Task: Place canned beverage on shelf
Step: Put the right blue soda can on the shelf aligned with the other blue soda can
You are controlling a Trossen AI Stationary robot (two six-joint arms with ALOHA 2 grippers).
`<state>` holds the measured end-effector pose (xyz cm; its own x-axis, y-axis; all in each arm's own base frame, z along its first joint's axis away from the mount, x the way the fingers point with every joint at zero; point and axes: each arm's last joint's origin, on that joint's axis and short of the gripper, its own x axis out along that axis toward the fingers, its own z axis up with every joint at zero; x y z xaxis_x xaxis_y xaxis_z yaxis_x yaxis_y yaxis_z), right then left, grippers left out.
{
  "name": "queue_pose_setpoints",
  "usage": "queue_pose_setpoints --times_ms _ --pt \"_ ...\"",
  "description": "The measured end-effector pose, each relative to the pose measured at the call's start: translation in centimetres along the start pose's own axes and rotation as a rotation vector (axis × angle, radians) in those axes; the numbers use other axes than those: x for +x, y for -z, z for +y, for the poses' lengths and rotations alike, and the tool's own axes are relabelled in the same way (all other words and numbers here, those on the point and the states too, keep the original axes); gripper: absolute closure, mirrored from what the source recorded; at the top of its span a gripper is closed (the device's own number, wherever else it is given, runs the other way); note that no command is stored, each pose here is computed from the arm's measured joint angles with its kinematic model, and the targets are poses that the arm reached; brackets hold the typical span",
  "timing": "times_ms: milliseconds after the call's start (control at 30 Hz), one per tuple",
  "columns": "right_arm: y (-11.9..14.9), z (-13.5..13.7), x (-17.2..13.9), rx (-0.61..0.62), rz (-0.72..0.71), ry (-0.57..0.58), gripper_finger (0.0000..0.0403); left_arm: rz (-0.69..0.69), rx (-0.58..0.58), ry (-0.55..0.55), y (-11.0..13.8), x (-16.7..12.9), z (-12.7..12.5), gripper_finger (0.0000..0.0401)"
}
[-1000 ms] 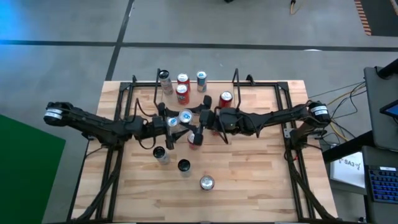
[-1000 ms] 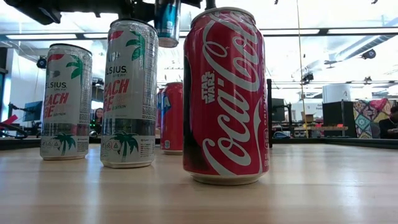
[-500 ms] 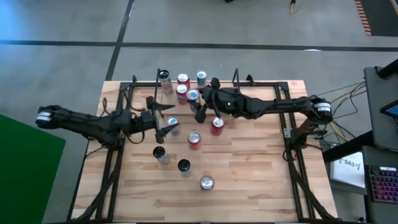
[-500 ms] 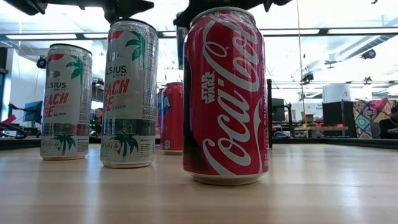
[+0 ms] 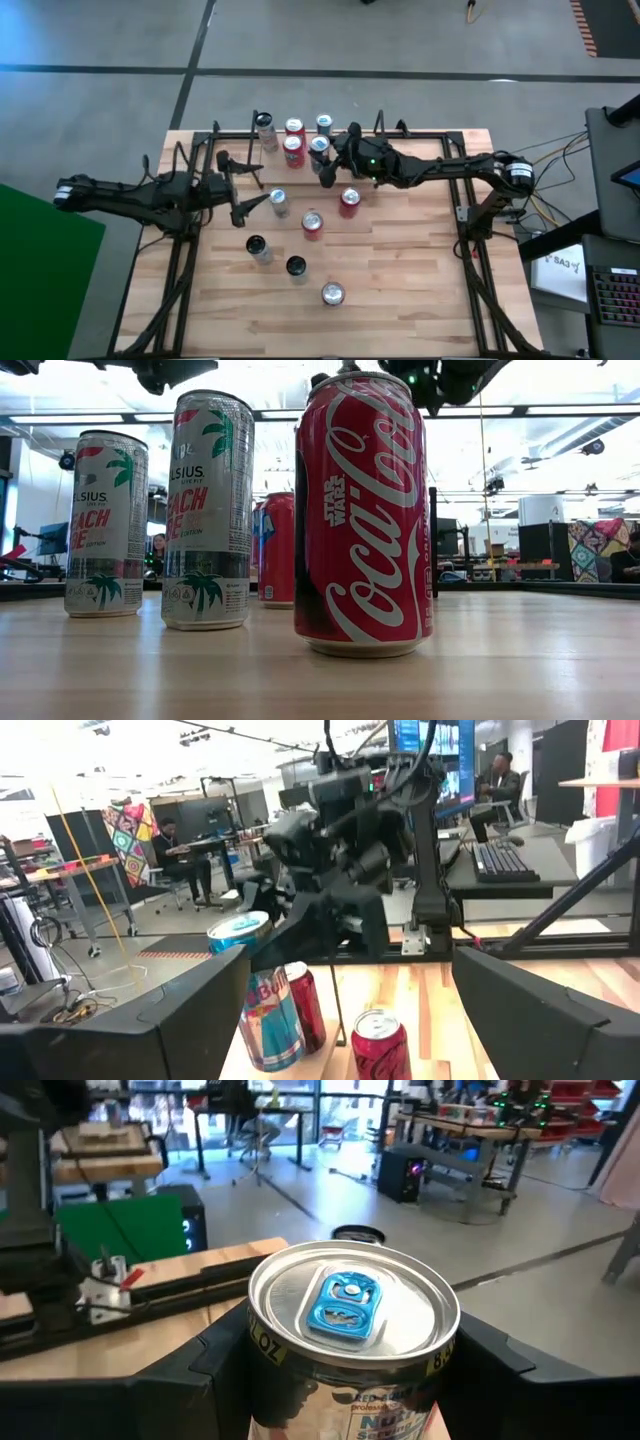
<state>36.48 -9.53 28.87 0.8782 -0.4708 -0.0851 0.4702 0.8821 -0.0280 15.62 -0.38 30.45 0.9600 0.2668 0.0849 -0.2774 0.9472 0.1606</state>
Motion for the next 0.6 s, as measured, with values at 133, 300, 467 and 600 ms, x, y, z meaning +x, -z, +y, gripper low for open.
queue_pose_setpoints --times_ms 133,300,467,600 --pt "1.6 -1.1 -0.2 0.055 -0.023 0.006 0.0186 0.000 -0.001 -0.004 -0.1 -0.4 0.2 0.0068" --pt "3.0 -1.8 -0.3 0.090 -0.014 0.055 0.0186 0.089 0.025 -0.081 0.7 -0.6 0.4 0.0068" --pt "3.9 -2.0 -0.7 0.051 -0.033 0.089 0.0186 0.107 0.019 -0.115 0.8 -0.5 0.4 0.0068" --pt "4.9 -1.9 -1.3 0.045 -0.060 0.031 0.0186 0.095 0.014 -0.115 0.8 -0.2 0.3 0.0068"
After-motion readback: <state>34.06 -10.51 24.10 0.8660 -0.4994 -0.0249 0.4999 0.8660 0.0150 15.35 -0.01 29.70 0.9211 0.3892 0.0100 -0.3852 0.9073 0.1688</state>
